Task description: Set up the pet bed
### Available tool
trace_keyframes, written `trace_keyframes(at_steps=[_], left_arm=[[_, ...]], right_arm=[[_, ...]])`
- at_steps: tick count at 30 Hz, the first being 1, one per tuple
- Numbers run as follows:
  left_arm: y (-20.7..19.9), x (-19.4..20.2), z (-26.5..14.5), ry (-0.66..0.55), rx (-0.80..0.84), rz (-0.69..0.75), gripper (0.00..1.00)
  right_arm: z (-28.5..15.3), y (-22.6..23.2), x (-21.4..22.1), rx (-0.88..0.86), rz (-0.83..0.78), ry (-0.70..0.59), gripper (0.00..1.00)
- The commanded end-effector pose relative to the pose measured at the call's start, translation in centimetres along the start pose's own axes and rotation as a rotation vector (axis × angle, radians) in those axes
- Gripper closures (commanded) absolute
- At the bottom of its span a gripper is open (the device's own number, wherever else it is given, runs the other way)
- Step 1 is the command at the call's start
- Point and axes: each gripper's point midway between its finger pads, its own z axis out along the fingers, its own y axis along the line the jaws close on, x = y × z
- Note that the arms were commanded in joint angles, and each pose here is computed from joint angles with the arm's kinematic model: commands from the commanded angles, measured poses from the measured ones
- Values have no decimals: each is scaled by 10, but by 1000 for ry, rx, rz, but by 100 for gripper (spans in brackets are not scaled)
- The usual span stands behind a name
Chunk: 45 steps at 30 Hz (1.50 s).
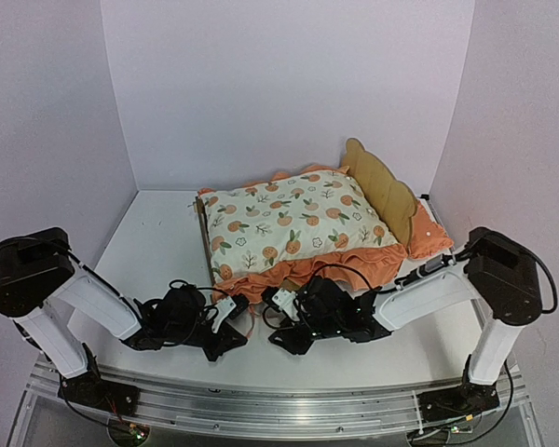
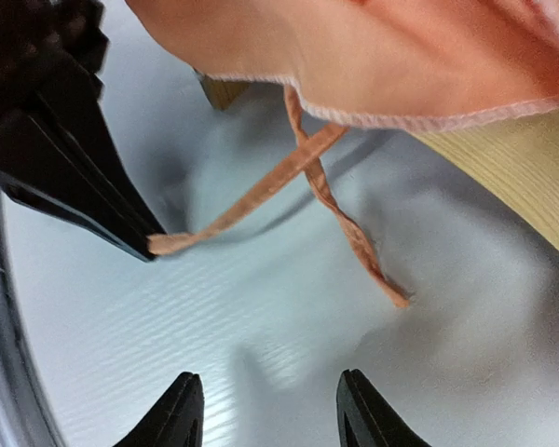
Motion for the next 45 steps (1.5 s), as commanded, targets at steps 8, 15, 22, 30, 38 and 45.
trace_keyframes(at_steps=[8,15,22,30,38,45], left_arm=[[11,-7,-8,-32,-63,45,100],[12,-8,-9,-41,-67,49,100],[18,-23,-11,-84,-119,96,100],[6,5,-2,52,-29,10,100],[18,1,2,51,-91,59,91],[10,-31,-25,-52,-78,86,68]], right_arm=[[41,-57,-15,101,-210,18,42],[56,-46,-4,-20,-201,47,50],[43,-34,19,-84,-149,93,97],[8,12,-3,-223,-96,90,100],[-8,22,-20,-262,22,77,100],[0,18,-26,-238,108,79,100]])
